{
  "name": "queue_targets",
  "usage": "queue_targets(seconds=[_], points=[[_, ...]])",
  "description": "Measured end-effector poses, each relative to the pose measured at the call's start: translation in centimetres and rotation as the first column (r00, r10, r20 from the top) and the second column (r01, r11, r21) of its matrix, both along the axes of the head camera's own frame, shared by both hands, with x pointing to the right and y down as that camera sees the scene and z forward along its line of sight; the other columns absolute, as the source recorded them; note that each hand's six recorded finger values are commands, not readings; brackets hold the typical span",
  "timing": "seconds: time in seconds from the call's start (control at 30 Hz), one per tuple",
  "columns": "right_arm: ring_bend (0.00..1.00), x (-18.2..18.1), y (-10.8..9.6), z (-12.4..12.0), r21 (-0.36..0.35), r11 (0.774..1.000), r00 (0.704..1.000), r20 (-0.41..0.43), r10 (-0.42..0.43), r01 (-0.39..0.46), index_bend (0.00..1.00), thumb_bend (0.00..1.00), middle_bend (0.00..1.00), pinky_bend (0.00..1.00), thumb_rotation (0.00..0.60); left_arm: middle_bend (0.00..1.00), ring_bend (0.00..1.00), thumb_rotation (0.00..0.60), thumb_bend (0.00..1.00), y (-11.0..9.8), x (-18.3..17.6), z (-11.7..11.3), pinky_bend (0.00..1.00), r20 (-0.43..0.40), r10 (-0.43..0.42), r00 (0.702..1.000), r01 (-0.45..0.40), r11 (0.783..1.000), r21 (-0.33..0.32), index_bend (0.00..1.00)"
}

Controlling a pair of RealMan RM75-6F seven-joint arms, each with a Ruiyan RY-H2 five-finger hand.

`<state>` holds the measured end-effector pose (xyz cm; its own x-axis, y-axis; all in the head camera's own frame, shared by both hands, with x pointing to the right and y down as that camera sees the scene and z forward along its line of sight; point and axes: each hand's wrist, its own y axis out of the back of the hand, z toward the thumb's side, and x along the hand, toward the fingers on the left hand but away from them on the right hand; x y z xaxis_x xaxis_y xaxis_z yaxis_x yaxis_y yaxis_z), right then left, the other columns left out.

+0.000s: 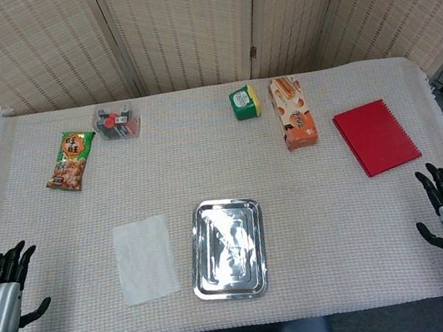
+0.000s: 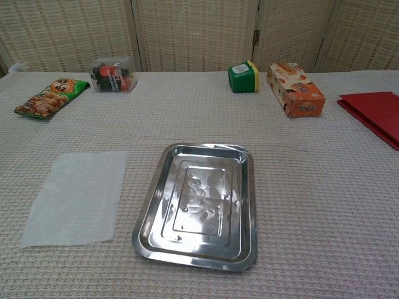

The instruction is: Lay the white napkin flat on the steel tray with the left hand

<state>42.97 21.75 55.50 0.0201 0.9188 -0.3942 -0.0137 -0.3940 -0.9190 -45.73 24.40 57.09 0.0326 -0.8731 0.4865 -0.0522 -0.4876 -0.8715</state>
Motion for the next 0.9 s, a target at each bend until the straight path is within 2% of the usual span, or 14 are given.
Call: queue_targets(seconds=[0.13,0.23,0.27,0.33,0.37,0.4,0.5,0.53,0.57,0.6,0.67,0.8,0.9], points=[[0.00,0.0,0.0,-0.3,0.010,1.000,1.000,0.006,0.002,-0.002,0.00,0.34,0.00,0.00,0.600,0.03,0.00,0.600,0.25,0.1,0.2,0.3,0.02,-0.002,0.010,1.000,-0.010,1.000,-0.008,0.01],[0.00,-0.1,0.0,-0.8,0.026,1.000,1.000,0.015,0.001,-0.001,0.00,0.34,0.00,0.00,0.600,0.04,0.00,0.600,0.24,0.2,0.5,0.7,0.08,-0.008,0.018,1.000,-0.018,1.000,-0.021,0.02],[0.00,-0.1,0.1,-1.0,0.029,1.000,1.000,0.016,-0.002,0.001,0.00,0.34,0.00,0.00,0.600,0.07,0.02,0.600,0.24,0.3,0.6,0.8,0.12,-0.012,0.023,1.000,-0.023,0.999,-0.024,0.03],[0.00,-0.1,0.2,-1.2,0.030,1.000,1.000,0.017,-0.003,0.002,0.00,0.34,0.00,0.00,0.600,0.20,0.07,0.600,0.24,0.3,1.1,1.1,0.25,-0.023,0.039,0.999,-0.040,0.999,-0.025,0.06],[0.00,-0.1,0.3,-1.3,0.031,1.000,1.000,0.018,-0.001,0.000,0.00,0.34,0.00,0.00,0.600,0.34,0.15,0.600,0.24,0.4,1.4,1.2,0.42,-0.028,0.048,0.998,-0.049,0.999,-0.024,0.09],[0.00,-0.1,0.3,-1.4,0.032,0.999,1.000,0.020,0.001,-0.001,0.00,0.34,0.00,0.00,0.600,0.42,0.21,0.600,0.24,0.5,1.9,1.3,0.52,-0.036,0.063,0.997,-0.063,0.998,-0.019,0.12],[0.00,-0.2,0.2,-1.8,0.053,0.999,1.000,0.026,0.001,-0.002,0.00,0.34,0.00,0.00,0.600,0.84,0.59,0.600,0.24,0.8,3.3,1.5,0.90,-0.063,0.114,0.992,-0.113,0.994,0.014,0.31],[0.00,-0.3,0.2,-2.0,0.061,0.998,1.000,0.026,-0.001,0.000,0.00,0.34,0.00,0.00,0.600,0.91,0.67,0.600,0.24,0.9,3.8,1.6,0.94,-0.072,0.133,0.988,-0.131,0.991,0.028,0.35],[0.00,-0.3,0.2,-2.0,0.066,0.998,1.000,0.025,-0.002,0.001,0.00,0.34,0.00,0.00,0.600,0.97,0.80,0.600,0.24,1.1,4.3,1.7,0.99,-0.081,0.154,0.985,-0.151,0.988,0.041,0.41],[0.00,-0.3,0.2,-2.0,0.065,0.998,1.000,0.024,-0.001,0.000,0.00,0.34,0.00,0.00,0.600,1.00,0.89,0.600,0.24,1.5,5.0,2.0,1.00,-0.093,0.179,0.979,-0.175,0.983,0.053,0.44],[0.00,-0.2,0.2,-1.6,0.051,0.999,1.000,0.020,0.004,-0.005,0.00,0.34,0.00,0.00,0.600,1.00,0.97,0.600,0.24,2.0,5.8,2.7,1.00,-0.112,0.200,0.973,-0.196,0.979,0.049,0.47],[0.00,-0.1,0.2,-0.9,0.023,1.000,1.000,0.010,0.013,-0.014,0.00,0.34,0.00,0.00,0.600,1.00,0.99,0.600,0.24,2.5,6.9,4.2,1.00,-0.172,0.184,0.968,-0.188,0.982,-0.006,0.51],[0.00,-0.1,0.0,-1.2,0.040,0.999,1.000,0.010,0.016,-0.016,0.00,0.34,0.00,0.00,0.600,1.00,1.00,0.600,0.24,2.8,8.2,5.2,1.00,-0.227,0.212,0.950,-0.221,0.975,-0.016,0.52]])
